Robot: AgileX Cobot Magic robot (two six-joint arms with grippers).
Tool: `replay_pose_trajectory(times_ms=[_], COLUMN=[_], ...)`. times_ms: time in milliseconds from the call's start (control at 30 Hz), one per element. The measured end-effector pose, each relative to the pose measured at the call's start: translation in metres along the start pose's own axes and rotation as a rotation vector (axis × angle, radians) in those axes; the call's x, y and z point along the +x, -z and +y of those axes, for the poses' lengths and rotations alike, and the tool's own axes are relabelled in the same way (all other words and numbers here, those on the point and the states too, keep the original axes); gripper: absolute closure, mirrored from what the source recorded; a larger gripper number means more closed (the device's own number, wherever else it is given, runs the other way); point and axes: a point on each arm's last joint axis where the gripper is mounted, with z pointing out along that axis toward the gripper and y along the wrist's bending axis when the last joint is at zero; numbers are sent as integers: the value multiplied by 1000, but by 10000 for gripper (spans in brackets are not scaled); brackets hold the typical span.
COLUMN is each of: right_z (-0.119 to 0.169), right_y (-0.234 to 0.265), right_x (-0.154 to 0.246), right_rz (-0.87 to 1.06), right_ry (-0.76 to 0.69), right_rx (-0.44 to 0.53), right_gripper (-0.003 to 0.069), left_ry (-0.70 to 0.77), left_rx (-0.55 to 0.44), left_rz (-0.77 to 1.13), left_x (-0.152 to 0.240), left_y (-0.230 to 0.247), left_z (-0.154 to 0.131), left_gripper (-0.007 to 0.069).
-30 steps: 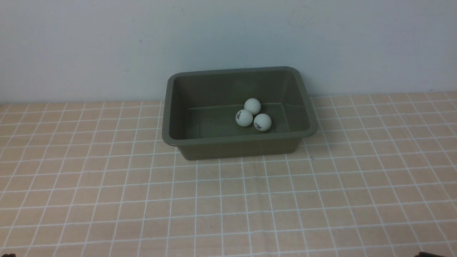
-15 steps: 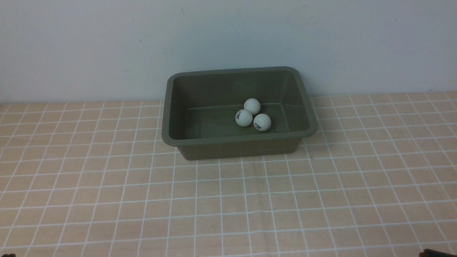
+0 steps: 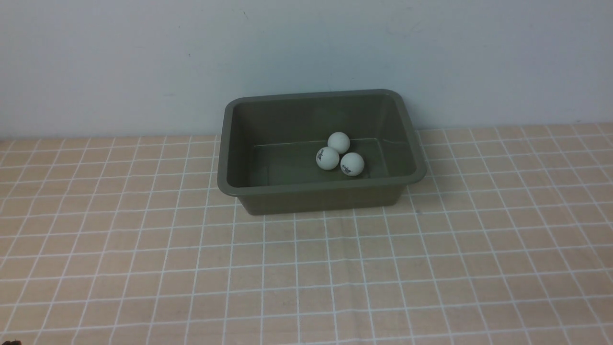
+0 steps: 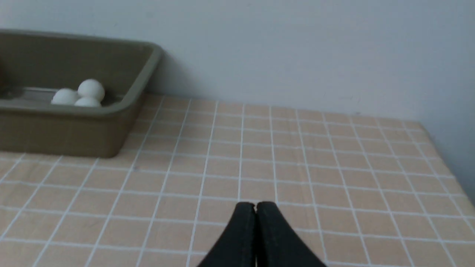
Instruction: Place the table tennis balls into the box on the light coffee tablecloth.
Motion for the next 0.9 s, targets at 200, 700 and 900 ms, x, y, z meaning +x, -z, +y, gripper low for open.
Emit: replay_pose_trajectory(times_ms=[200, 700, 900], right_z=[0, 4, 4], right_y=[7, -12, -12], right_x=[2, 55, 55], right_rz=[-62, 66, 66], right_ry=[8, -14, -15], right_rx=[9, -1, -1], right_gripper=[674, 674, 674], left_ry=[0, 0, 0], left_rx=[0, 0, 0], left_rz=[0, 0, 0], left_x=[0, 0, 0], left_y=[0, 0, 0], left_z=[0, 0, 0], left_gripper=[683, 683, 683])
